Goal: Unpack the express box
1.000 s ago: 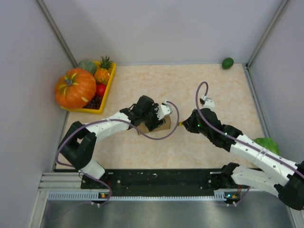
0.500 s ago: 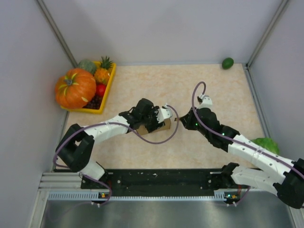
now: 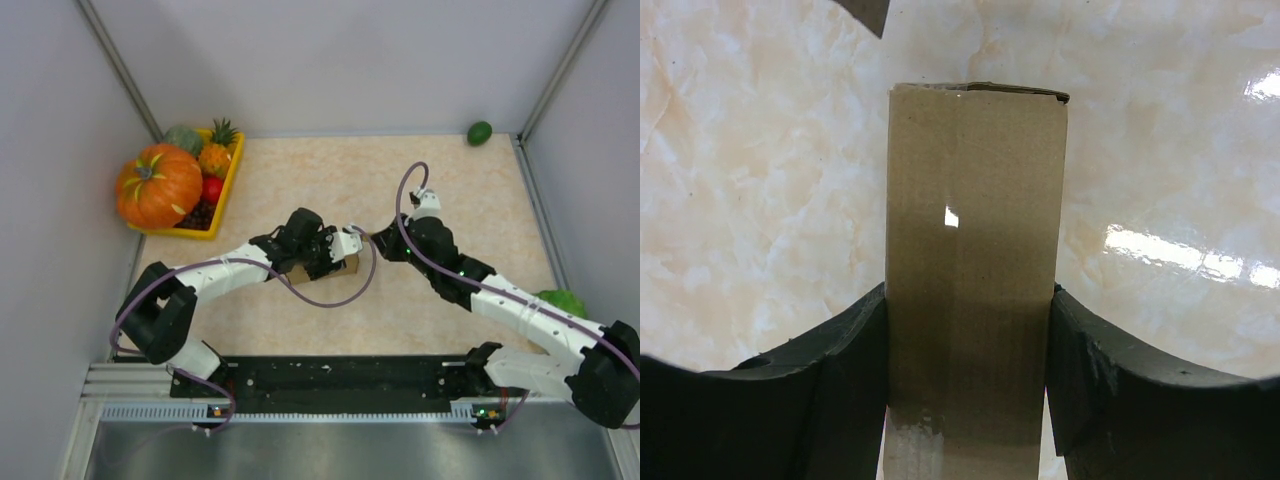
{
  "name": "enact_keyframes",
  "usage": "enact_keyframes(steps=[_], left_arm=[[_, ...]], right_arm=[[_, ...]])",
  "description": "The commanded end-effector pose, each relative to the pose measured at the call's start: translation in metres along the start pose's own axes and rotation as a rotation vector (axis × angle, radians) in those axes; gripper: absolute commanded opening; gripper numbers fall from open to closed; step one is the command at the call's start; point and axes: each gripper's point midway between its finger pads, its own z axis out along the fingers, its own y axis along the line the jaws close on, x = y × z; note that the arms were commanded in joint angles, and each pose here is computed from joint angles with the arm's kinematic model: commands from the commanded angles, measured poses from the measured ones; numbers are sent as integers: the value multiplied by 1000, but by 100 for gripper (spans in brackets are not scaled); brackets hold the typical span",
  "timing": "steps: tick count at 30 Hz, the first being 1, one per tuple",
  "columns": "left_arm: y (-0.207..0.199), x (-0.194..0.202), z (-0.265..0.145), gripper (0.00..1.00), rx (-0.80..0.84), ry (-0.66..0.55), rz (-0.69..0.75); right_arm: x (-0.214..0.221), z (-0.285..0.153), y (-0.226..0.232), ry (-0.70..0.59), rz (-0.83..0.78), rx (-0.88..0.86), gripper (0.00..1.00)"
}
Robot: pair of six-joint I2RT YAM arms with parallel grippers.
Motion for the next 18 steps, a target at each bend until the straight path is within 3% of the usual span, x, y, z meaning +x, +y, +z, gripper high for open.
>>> enact_keyframes(steps=[1,18], left_arm=[[-21,32,0,39,68,105,-3],[-22,38,1,38,64,128,-21]], right_arm=[[-19,3,18,-55,9,-78,0],[-6,8,4,-11,-5,-15,0]])
